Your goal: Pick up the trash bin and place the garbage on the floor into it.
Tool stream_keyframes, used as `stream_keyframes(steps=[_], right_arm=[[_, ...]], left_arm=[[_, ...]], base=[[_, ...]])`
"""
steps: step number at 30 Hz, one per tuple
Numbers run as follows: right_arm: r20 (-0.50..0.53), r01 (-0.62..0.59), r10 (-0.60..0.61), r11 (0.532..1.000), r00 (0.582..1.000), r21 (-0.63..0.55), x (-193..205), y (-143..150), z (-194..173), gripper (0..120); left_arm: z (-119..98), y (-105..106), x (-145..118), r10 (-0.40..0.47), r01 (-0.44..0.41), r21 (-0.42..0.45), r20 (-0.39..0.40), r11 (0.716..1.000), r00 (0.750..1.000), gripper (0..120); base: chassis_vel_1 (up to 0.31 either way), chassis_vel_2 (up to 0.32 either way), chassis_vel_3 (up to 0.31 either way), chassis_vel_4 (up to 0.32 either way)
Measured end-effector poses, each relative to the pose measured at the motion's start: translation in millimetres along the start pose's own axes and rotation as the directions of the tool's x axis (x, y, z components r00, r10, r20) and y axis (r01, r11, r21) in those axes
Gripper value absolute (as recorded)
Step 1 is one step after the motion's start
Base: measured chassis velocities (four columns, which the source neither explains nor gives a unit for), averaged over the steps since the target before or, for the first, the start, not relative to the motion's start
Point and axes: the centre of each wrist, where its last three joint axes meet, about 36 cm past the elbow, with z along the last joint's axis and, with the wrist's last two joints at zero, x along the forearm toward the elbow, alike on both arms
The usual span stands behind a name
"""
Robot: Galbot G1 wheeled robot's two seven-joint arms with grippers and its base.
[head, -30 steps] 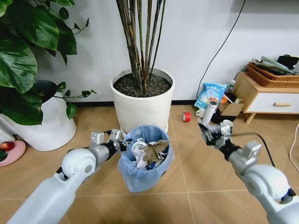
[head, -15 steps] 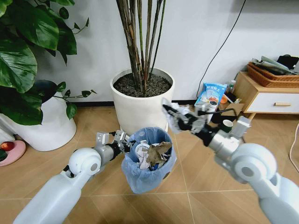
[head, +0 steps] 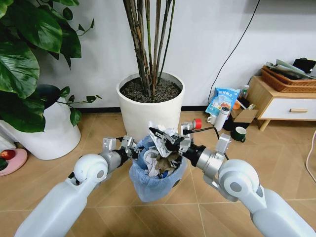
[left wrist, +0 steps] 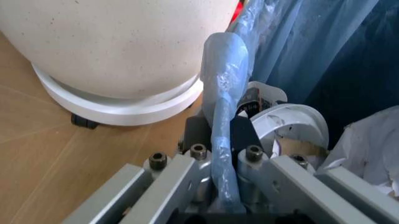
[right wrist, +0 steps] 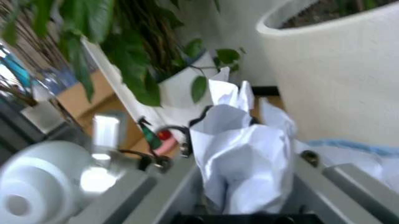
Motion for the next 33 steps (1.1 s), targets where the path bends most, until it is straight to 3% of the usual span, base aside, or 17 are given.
stream_keyframes(steps=[6, 10, 21, 25, 33], right_arm=[[-0.018, -0.031, 0.032, 0.999, 0.999, 0.025, -3, -7, 3, 23], [-0.039, -0.059, 0.061, 0.996, 0.997, 0.061, -10, -16, 6, 43], [-0.051, -0.100, 0.111, 0.978, 0.993, 0.184, -18, -31, 13, 78], [-0.035, -0.105, 0.116, 0.968, 0.993, 0.226, -19, -31, 10, 97], [0.010, -0.114, 0.116, 0.961, 0.993, 0.251, -13, -29, -8, 100]], left_arm=[[-2, 1, 0, 0.001, -0.001, -0.001, 0.005, 1.000, 1.000, 0], [-6, 2, 0, 0.005, -0.005, -0.006, 0.010, 1.000, 1.000, 0], [-7, 3, 1, 0.010, -0.010, -0.009, 0.013, 1.000, 1.000, 0], [-7, 3, 1, 0.009, -0.009, -0.009, 0.014, 1.000, 1.000, 0], [-5, 6, 0, 0.008, -0.008, -0.007, 0.010, 1.000, 1.000, 0]], base=[[0.000, 0.000, 0.000, 0.000], [0.000, 0.000, 0.000, 0.000], [0.000, 0.000, 0.000, 0.000], [0.000, 0.000, 0.000, 0.000], [0.000, 0.000, 0.000, 0.000]])
